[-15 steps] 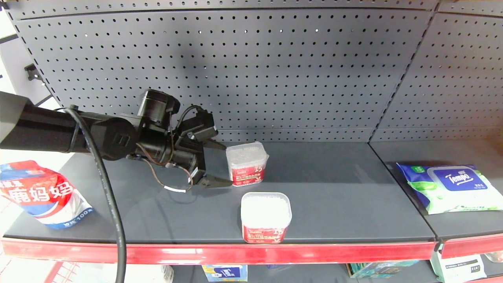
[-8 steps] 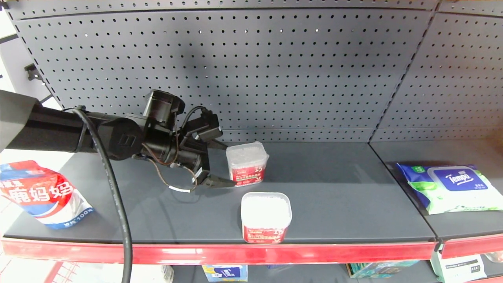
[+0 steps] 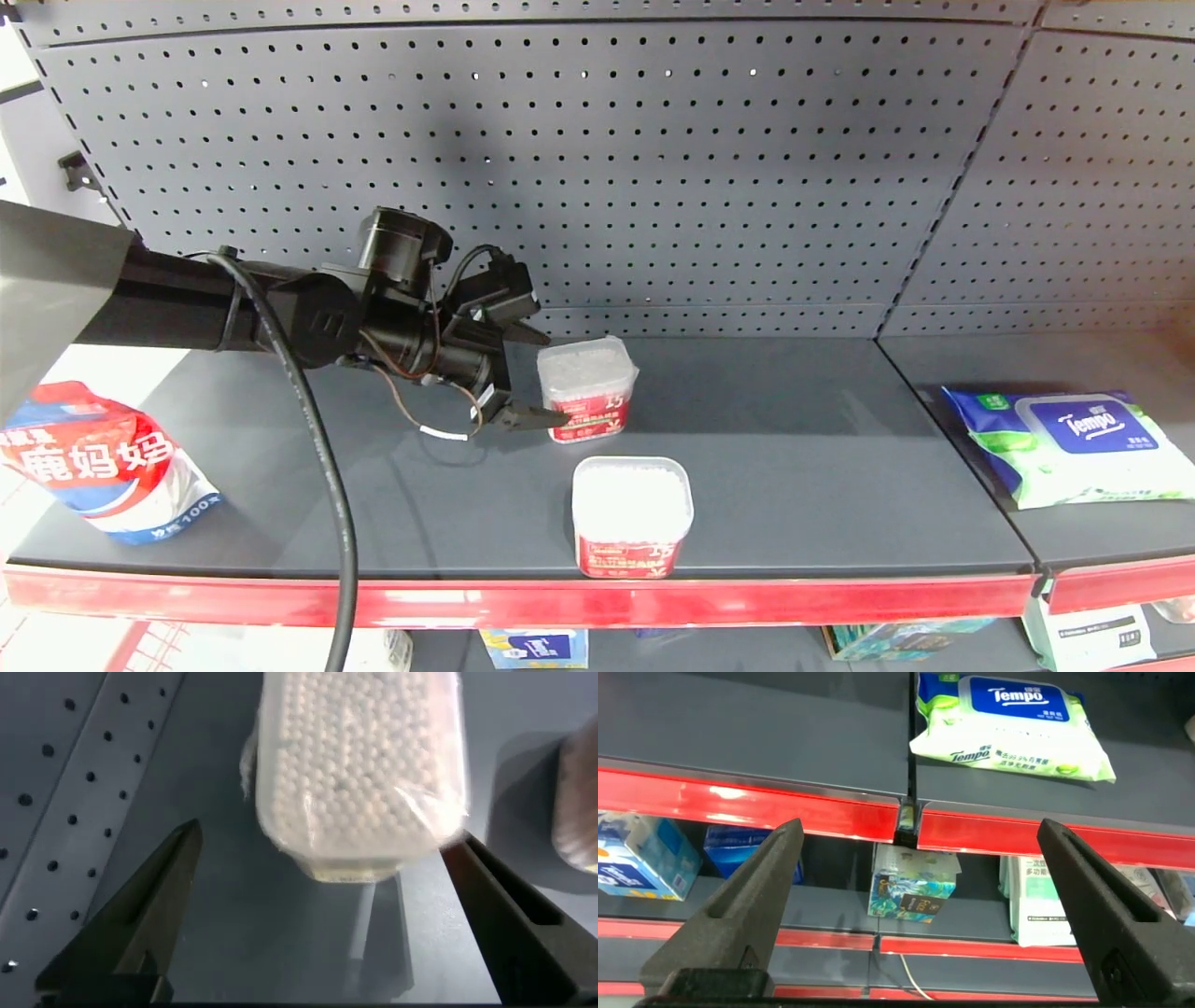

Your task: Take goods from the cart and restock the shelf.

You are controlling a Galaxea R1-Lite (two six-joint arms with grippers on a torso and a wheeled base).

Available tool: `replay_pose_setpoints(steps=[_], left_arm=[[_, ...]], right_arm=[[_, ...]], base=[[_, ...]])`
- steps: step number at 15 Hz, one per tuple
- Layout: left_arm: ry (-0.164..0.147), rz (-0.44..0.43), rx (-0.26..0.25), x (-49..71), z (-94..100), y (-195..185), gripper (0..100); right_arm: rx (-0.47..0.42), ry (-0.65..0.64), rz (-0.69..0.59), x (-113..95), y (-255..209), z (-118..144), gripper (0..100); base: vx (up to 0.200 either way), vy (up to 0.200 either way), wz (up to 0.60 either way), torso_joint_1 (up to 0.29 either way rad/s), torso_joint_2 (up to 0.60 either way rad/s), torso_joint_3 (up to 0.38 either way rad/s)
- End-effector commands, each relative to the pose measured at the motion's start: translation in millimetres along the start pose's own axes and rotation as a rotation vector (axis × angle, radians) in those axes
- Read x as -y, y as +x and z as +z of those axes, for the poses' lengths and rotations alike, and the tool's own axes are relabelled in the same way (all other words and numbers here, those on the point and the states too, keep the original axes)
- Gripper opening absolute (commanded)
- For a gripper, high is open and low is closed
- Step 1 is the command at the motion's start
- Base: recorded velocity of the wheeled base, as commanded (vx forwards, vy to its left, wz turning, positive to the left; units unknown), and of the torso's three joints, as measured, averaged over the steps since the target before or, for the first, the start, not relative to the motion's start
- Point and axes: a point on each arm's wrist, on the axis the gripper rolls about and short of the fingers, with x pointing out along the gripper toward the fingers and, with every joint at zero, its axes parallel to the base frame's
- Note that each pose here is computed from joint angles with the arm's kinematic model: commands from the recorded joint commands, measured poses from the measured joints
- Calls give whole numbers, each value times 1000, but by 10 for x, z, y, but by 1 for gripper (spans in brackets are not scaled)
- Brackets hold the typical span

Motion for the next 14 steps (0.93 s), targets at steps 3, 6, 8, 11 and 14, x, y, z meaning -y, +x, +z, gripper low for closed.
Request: replay_pose_setpoints(steps=[3, 6, 8, 11, 14], left_arm=[[-4, 0, 0, -28, -14, 38, 100], [-6, 0, -1, -37, -24, 47, 100], [-9, 0, -3, -44, -39, 56, 100], [-15, 7, -1, -80, -43, 63, 100], [-17, 17, 8, -121, -13, 72, 100]], right_arm=[[-3, 0, 1, -1, 4, -5, 100], [-7, 0, 1, -2, 7, -15, 100], [-7, 0, 1, -3, 7, -19, 100], [-12, 1, -7, -7, 12, -30, 100], [-6, 2, -11, -9, 3, -34, 100]], base=[[0, 0, 0, 0, 0, 0], [0, 0, 0, 0, 0, 0], [0, 0, 0, 0, 0, 0], [0, 0, 0, 0, 0, 0], [0, 0, 0, 0, 0, 0]])
